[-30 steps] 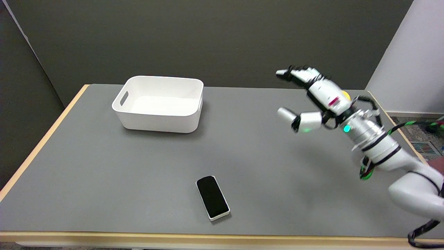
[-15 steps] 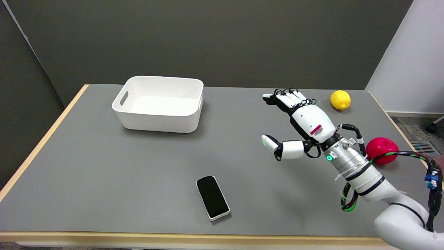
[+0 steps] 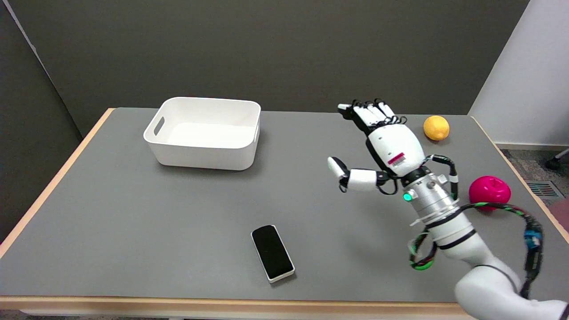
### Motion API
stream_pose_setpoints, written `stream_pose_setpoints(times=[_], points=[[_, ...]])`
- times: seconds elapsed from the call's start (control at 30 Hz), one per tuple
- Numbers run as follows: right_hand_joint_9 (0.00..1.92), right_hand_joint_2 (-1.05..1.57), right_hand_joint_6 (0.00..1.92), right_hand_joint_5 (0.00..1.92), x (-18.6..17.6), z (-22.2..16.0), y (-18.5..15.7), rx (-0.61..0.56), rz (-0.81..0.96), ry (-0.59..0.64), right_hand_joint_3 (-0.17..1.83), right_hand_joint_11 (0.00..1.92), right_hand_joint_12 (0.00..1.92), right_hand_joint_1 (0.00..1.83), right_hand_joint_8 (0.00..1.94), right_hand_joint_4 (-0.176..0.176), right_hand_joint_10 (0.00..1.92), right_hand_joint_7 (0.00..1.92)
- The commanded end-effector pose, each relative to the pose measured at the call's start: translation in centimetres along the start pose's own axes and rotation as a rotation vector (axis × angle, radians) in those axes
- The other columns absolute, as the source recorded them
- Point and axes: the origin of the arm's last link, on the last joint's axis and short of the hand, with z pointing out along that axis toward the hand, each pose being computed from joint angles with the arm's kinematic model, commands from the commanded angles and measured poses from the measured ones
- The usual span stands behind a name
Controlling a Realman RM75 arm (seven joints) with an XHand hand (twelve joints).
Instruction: Pick up the chalkboard eraser.
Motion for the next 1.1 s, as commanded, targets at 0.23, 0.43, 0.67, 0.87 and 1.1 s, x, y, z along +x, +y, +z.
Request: stream_pose_setpoints(times=[0.23,0.43,0.67,0.87,1.1], points=[[0.21,0.72,0.43,0.16,-3.1,1.1,-15.2,-0.38,-0.077,0.257,0.79,0.11,1.36,0.54,0.69,-0.176,1.01,0.34],[0.23,0.72,0.45,0.16,-2.6,-1.0,-16.5,-0.335,-0.159,0.251,0.8,0.14,1.4,0.55,0.72,-0.176,1.04,0.35],[0.3,0.7,0.5,0.23,-0.7,-4.3,-17.1,-0.324,-0.329,0.266,0.82,0.15,1.4,0.56,0.75,-0.176,1.11,0.43],[0.35,0.68,0.53,0.26,-2.0,-7.0,-17.2,-0.312,-0.347,0.173,0.82,0.15,1.41,0.56,0.77,-0.167,1.16,0.47],[0.38,0.68,0.53,0.26,-6.0,-7.1,-18.0,-0.179,-0.193,0.033,0.81,0.15,1.41,0.56,0.78,-0.164,1.18,0.48]])
